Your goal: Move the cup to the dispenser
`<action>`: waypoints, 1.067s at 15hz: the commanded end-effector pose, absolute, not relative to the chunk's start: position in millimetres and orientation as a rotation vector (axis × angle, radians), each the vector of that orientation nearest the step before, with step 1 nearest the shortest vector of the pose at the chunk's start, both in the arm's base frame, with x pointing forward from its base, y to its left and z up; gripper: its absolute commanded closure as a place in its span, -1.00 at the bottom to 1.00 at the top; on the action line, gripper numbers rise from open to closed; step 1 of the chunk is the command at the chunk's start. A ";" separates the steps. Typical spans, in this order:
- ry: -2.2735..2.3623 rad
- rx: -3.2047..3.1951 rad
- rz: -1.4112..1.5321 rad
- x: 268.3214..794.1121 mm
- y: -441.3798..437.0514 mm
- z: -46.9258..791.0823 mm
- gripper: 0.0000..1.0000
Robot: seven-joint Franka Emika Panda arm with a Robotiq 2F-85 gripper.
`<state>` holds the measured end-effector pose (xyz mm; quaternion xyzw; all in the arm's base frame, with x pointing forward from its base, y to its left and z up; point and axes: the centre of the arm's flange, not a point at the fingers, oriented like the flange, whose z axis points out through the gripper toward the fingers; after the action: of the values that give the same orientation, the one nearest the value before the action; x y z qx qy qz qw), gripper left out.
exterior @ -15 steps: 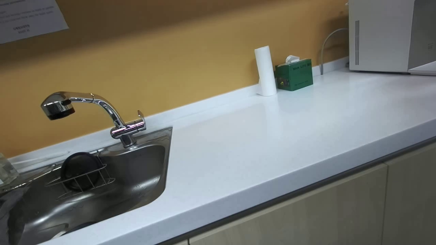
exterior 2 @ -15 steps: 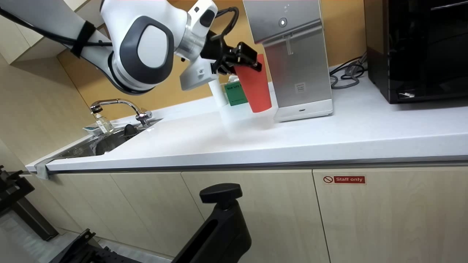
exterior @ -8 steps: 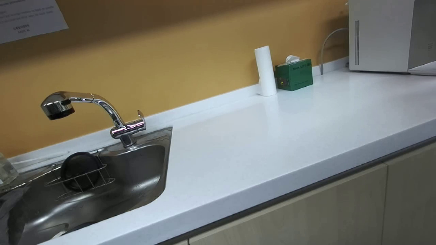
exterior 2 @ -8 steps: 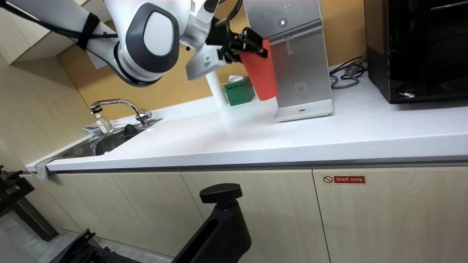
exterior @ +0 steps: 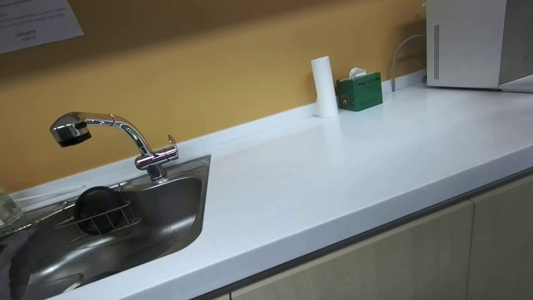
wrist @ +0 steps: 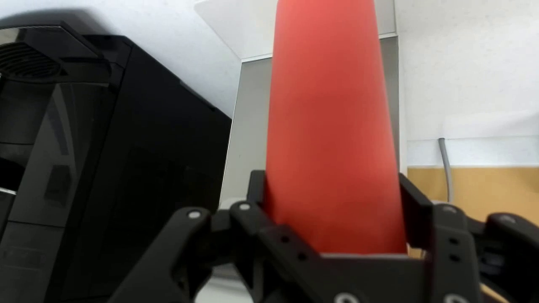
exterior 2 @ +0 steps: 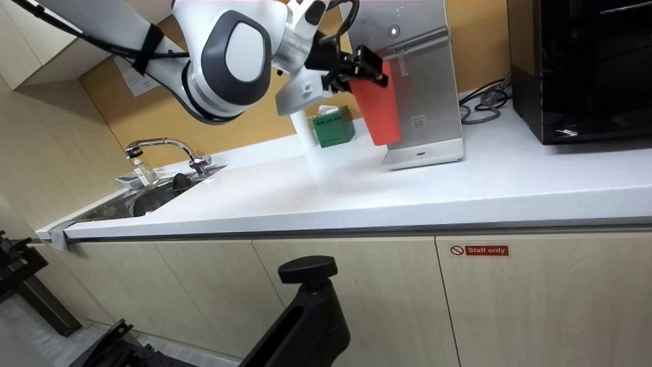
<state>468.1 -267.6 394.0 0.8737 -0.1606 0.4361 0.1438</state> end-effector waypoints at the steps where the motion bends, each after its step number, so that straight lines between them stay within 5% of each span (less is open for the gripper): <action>1: -0.503 2.511 1.294 469.8 -288.2 370.4 0.05; 16: -0.527 2.560 1.315 478.6 -308.9 345.3 0.05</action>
<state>483.3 -293.6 368.1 0.8772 -0.1767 0.4285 0.1253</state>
